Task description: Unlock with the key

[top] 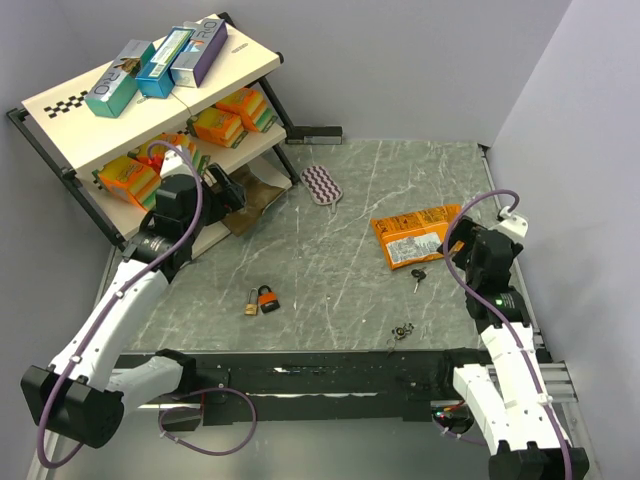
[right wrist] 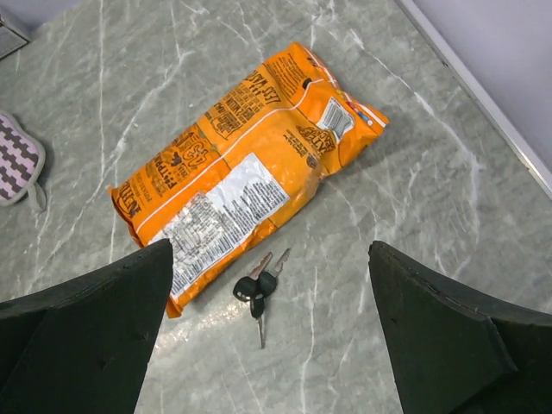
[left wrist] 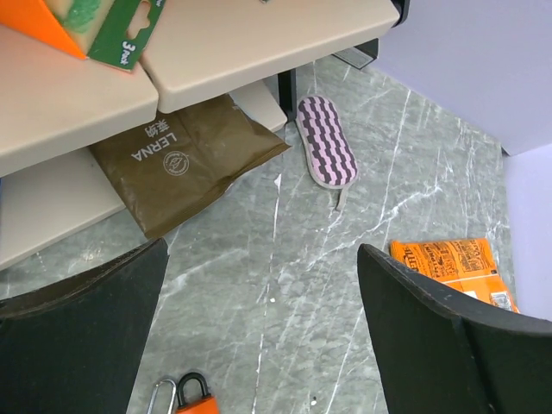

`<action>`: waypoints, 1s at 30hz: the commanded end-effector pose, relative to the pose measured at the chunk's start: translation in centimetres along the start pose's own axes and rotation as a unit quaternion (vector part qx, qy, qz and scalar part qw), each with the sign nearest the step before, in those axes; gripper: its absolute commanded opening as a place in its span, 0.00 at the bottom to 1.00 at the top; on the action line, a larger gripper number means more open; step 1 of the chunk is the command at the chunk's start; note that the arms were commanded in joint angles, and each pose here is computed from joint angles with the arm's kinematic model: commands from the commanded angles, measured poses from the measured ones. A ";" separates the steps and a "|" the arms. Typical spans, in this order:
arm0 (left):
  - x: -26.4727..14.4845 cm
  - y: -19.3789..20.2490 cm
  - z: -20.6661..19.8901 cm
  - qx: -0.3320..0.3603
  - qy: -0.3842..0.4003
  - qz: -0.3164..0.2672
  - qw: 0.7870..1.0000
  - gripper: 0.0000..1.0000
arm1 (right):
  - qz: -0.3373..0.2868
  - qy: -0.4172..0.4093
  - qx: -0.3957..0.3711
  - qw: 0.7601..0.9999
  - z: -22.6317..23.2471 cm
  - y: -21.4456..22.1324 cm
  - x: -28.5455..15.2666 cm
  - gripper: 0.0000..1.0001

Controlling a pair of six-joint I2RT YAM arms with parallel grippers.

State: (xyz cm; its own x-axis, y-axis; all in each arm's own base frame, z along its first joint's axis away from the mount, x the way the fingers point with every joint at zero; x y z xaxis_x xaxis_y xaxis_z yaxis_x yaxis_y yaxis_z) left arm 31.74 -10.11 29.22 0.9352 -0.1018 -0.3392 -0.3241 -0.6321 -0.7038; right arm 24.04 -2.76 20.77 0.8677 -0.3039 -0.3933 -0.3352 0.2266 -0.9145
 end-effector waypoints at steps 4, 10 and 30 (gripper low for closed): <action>-0.5 -2.4 -2.3 0.007 0.035 -0.033 0.999 0.96 | -0.001 -0.016 0.006 1.000 0.3 -1.3 -1.3 1.00; -0.8 -3.4 -1.9 0.003 0.013 -0.054 0.998 0.96 | 0.080 -0.047 0.011 0.996 1.4 2.0 -1.1 0.99; -0.5 -0.3 -2.4 0.023 0.058 0.021 0.998 0.96 | 0.286 -0.042 0.007 0.957 3.6 12.0 2.7 0.79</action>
State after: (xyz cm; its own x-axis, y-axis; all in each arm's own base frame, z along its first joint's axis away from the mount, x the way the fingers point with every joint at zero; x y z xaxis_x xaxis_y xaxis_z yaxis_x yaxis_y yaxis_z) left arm 31.69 -10.59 30.03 0.9293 -0.1498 -0.3375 -0.3596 -0.5741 -0.7355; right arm 22.39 2.01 9.66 0.5625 -0.0424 -0.8257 -0.7689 0.3405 -0.5412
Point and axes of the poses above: each gripper's point midway between its finger pads, its own x axis out along the fingers, its own z axis along the line the jaws close on, y = z × x, the point moved 3 cm from there along -x, back along the fingers, and after that the axes turned 9 degrees about -x, right-handed, at the moved point
